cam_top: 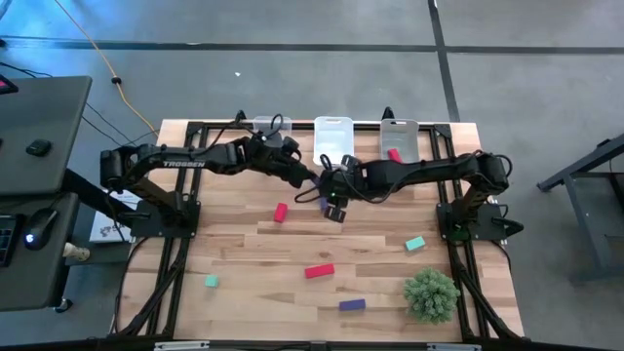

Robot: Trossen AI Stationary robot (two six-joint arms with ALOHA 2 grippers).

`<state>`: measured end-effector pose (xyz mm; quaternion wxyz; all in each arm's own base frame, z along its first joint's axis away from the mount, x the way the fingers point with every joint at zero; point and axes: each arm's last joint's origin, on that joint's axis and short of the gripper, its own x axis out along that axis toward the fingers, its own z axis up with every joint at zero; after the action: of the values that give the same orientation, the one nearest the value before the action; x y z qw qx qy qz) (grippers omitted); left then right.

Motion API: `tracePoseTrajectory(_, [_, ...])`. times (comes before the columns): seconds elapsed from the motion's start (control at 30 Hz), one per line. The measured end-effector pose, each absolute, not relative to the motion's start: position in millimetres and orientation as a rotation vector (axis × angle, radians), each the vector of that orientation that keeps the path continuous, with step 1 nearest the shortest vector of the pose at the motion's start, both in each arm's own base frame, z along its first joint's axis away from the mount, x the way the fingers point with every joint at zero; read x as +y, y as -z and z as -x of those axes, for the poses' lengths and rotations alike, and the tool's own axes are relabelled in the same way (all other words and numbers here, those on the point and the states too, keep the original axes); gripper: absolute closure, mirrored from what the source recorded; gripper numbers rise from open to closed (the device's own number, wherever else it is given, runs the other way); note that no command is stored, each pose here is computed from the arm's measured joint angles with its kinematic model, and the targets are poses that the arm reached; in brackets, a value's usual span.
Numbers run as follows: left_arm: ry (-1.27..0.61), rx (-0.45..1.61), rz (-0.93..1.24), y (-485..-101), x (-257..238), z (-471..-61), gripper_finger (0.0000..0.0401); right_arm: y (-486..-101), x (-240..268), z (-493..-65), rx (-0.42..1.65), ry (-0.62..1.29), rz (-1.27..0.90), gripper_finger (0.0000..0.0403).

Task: Sort & place blocks by color
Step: Put the violet block into the white bin

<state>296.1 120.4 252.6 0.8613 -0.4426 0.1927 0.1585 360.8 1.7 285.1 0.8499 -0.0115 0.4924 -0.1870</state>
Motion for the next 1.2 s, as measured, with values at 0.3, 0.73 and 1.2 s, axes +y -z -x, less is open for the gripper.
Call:
tracePoseTrajectory(0.3, [-0.387,0.355,0.894,-255,142,-288,0.0401,-338,-25,-357,0.974,0.562,0.074,0.0272])
tracePoseTrajectory(0.73, [-0.520,0.233,0.718,-263,183,-268,0.0401,-376,-79,-347,0.927,0.655,0.084,0.0272])
tracePoseTrajectory(1.2, [-0.595,0.134,0.566,-288,214,-255,0.0401,-376,-122,-334,0.945,0.760,0.045,0.0272])
